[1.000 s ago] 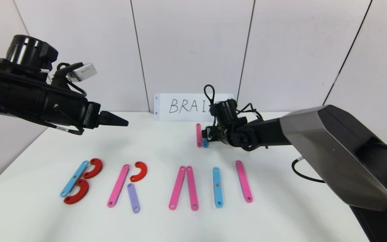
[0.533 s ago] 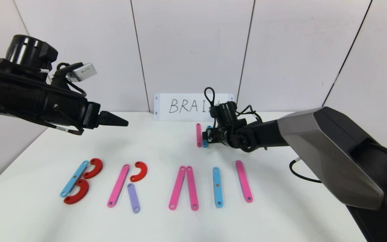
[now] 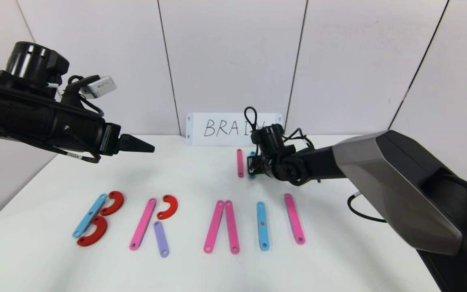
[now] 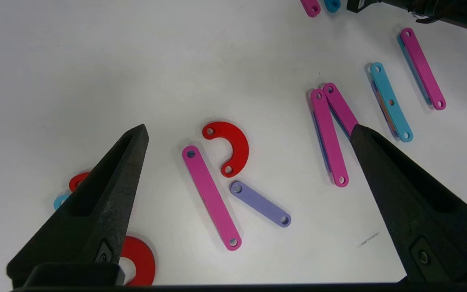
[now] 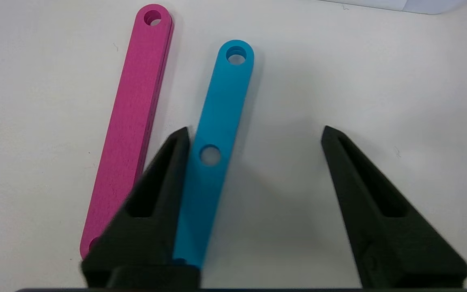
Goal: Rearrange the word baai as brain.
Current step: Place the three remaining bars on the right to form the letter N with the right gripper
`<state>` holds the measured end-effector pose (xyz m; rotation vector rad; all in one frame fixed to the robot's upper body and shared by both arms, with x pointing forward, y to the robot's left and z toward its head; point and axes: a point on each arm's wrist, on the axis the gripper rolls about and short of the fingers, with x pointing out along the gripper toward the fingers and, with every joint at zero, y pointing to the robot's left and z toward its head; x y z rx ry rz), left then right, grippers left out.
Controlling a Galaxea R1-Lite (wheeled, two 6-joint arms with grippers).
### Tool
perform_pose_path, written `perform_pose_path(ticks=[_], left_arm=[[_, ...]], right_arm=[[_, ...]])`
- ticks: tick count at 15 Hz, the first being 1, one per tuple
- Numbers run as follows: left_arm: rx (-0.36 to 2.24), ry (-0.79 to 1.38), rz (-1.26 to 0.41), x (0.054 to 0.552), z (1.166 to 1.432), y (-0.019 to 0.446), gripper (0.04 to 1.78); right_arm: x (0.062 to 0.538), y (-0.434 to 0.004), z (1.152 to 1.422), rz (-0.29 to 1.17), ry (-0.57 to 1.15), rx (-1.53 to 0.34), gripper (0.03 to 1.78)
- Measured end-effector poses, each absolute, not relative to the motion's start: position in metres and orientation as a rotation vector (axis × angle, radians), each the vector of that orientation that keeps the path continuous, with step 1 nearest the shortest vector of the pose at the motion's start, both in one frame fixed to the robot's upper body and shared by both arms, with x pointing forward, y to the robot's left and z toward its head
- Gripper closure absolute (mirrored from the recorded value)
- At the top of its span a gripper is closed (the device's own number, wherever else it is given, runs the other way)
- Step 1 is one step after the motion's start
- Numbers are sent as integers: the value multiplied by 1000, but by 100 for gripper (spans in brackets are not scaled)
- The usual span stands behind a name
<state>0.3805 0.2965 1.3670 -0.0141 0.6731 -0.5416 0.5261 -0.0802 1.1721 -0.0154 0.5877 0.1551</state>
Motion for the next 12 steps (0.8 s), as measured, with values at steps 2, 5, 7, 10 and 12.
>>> perform_pose_path(ticks=[2, 5, 7, 10, 12], left_arm=[[-13, 673, -541, 381, 1367, 297, 8], [-14, 673, -542, 381, 1367, 296, 8], [-13, 673, -543, 380, 1367, 296, 8], [-14, 674, -542, 380, 1367, 296, 8], [-14, 673, -543, 380, 1367, 296, 8]], right_arm=[[526, -79, 1171, 155, 587, -12, 113], [528, -79, 1167, 153, 590, -8, 150], [528, -79, 1165, 153, 592, -8, 153], [528, -79, 1164, 152, 596, -9, 153], [528, -79, 1164, 151, 598, -10, 153]])
